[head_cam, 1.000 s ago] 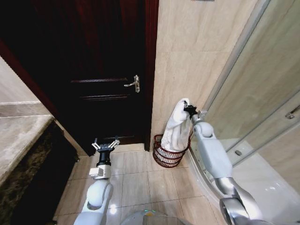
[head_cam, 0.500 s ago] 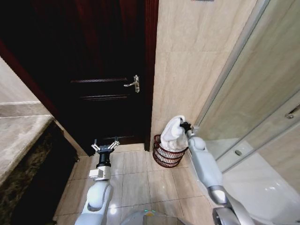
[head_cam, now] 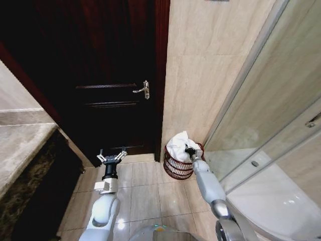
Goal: Discard the used towel into the hamper.
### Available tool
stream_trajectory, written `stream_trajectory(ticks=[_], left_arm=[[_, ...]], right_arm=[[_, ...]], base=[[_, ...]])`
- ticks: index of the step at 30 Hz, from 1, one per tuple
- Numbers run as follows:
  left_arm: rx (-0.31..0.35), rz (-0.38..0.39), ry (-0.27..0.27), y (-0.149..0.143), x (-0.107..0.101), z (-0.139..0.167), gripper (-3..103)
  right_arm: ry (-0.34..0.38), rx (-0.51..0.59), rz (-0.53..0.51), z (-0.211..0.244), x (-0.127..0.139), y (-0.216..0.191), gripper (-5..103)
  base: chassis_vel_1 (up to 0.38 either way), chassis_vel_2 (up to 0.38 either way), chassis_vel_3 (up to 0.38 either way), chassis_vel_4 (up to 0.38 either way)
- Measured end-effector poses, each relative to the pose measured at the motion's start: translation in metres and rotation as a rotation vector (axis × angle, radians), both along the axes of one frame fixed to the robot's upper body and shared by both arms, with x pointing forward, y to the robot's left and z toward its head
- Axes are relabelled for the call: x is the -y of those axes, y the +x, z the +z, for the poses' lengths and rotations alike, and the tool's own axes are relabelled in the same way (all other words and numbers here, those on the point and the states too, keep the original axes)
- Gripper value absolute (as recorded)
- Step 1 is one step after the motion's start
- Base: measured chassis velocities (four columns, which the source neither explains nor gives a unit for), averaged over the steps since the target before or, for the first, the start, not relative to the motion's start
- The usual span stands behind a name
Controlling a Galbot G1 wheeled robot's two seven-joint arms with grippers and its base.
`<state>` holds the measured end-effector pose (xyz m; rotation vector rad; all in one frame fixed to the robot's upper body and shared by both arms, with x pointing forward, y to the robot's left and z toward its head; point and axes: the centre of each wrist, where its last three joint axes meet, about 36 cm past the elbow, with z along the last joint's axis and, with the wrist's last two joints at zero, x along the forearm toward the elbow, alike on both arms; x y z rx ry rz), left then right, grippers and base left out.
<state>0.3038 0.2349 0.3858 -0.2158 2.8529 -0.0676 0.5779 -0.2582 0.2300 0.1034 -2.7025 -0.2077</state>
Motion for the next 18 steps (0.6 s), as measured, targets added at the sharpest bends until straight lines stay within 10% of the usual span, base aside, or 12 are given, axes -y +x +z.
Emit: stream_trajectory(ticks=[10,18], left_arm=[[0.001,0.003,0.008,-0.002,-0.003,0.0,100],[0.017,0.0,0.002,0.003,-0.005,0.004,100]], right_arm=[[0.001,-0.157,0.022,-0.008,0.012,0.004,6],[-0.039,-0.019,-0.046,0.044,0.026,0.011,43]], base=[[0.0,0.0,0.0,0.0],[0.0,0.0,0.0,0.0]])
